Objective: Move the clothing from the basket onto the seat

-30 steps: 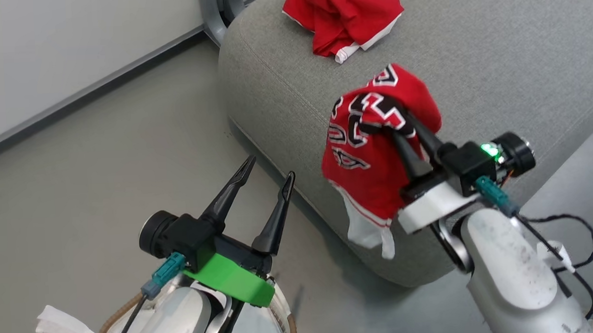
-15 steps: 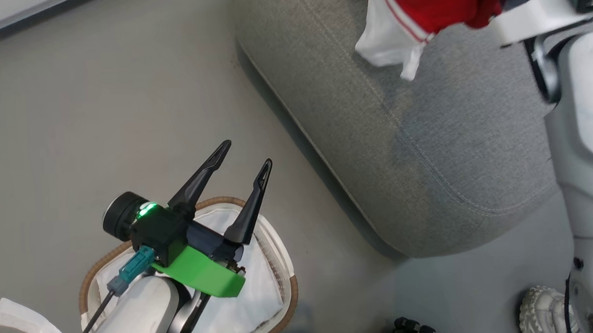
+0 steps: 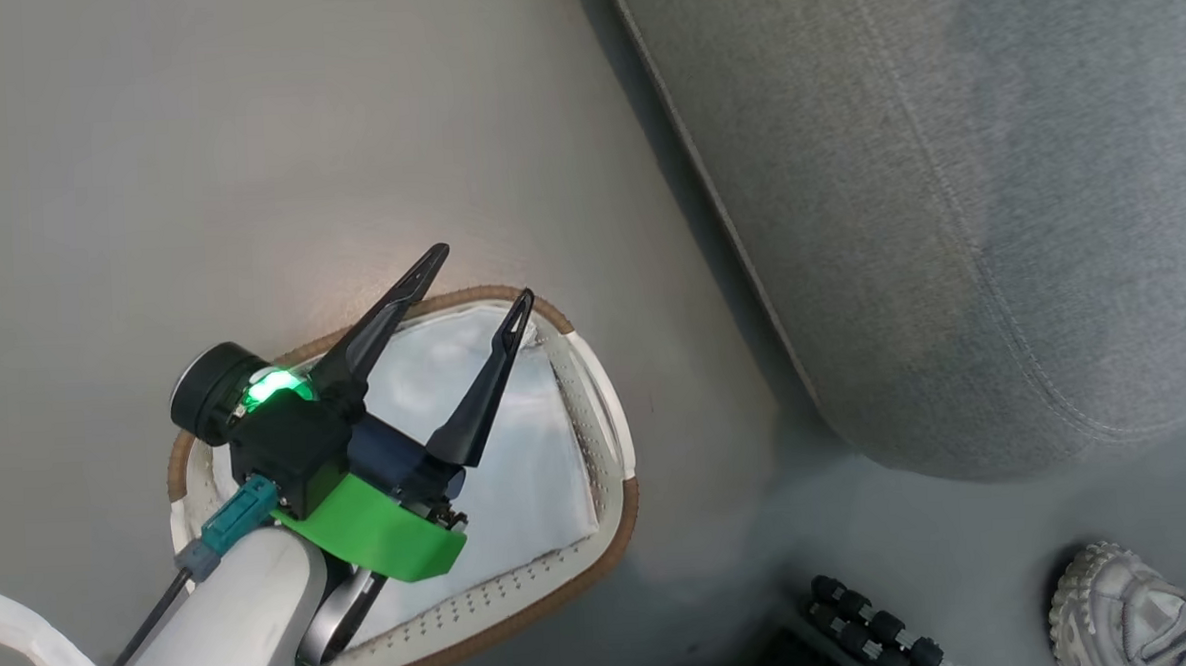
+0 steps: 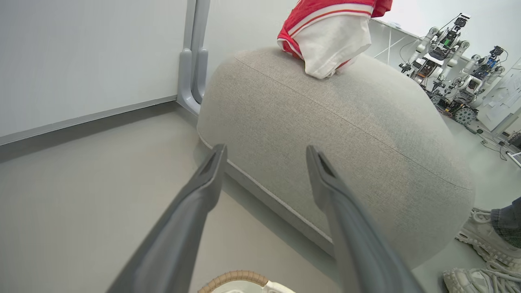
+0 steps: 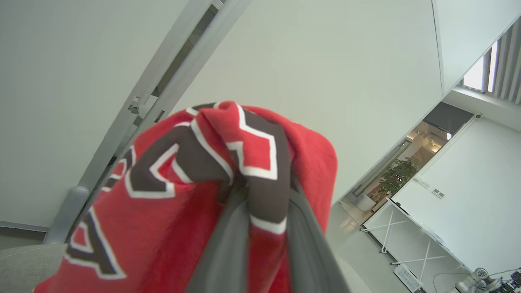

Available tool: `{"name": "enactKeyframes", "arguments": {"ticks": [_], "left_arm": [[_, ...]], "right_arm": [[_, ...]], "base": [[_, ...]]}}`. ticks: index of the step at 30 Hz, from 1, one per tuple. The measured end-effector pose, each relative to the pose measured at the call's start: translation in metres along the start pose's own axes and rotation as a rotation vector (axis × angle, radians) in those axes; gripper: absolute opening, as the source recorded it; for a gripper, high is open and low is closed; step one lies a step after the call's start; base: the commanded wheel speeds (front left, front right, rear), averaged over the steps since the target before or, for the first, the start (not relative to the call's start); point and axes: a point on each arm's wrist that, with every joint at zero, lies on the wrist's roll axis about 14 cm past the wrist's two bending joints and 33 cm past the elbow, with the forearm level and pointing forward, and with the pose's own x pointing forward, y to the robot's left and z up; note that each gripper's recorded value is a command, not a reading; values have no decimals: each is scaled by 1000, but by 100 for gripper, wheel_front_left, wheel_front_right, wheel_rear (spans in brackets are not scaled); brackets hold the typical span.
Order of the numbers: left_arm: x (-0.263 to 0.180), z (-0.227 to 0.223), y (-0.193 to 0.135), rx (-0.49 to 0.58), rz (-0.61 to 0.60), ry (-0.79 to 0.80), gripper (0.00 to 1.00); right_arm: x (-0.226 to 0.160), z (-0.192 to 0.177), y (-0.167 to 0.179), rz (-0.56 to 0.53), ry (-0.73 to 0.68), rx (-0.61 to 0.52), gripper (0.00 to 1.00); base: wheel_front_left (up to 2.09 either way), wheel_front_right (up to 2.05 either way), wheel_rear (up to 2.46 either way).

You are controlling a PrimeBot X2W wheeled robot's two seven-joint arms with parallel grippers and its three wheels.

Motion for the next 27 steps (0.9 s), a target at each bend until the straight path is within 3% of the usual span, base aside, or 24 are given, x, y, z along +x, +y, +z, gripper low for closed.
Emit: {"name": "enactKeyframes", "arguments": {"ticks": [7, 12, 17, 18, 19, 20, 21, 27], "left_arm": [[-17, -26, 28, -35, 65, 46, 100], [-27, -42, 43, -62, 107, 74, 100], [-34, -50, 50, -70, 134, 90, 100], [-34, -50, 52, -70, 139, 91, 100], [-35, -49, 52, -72, 143, 91, 100], [-35, -48, 53, -70, 145, 91, 100], [-35, -48, 53, -68, 145, 91, 100], [-29, -32, 47, -43, 145, 68, 100]], "right_arm": [[-2, -71, 43, 1, 171, 29, 0], [-32, -135, 71, -6, 342, 54, 0], [-53, -163, 82, -27, 413, 67, 0], [-58, -167, 82, -29, 423, 71, 24], [-60, -169, 81, -36, 430, 76, 39], [-63, -170, 78, -43, 436, 81, 95], [-64, -171, 76, -48, 439, 85, 100], [-70, -170, 56, -60, 454, 109, 100]], "base": [[0, 0, 0], [0, 0, 0], [0, 0, 0], [0, 0, 0], [0, 0, 0], [0, 0, 0], [0, 0, 0], [0, 0, 0]]}}
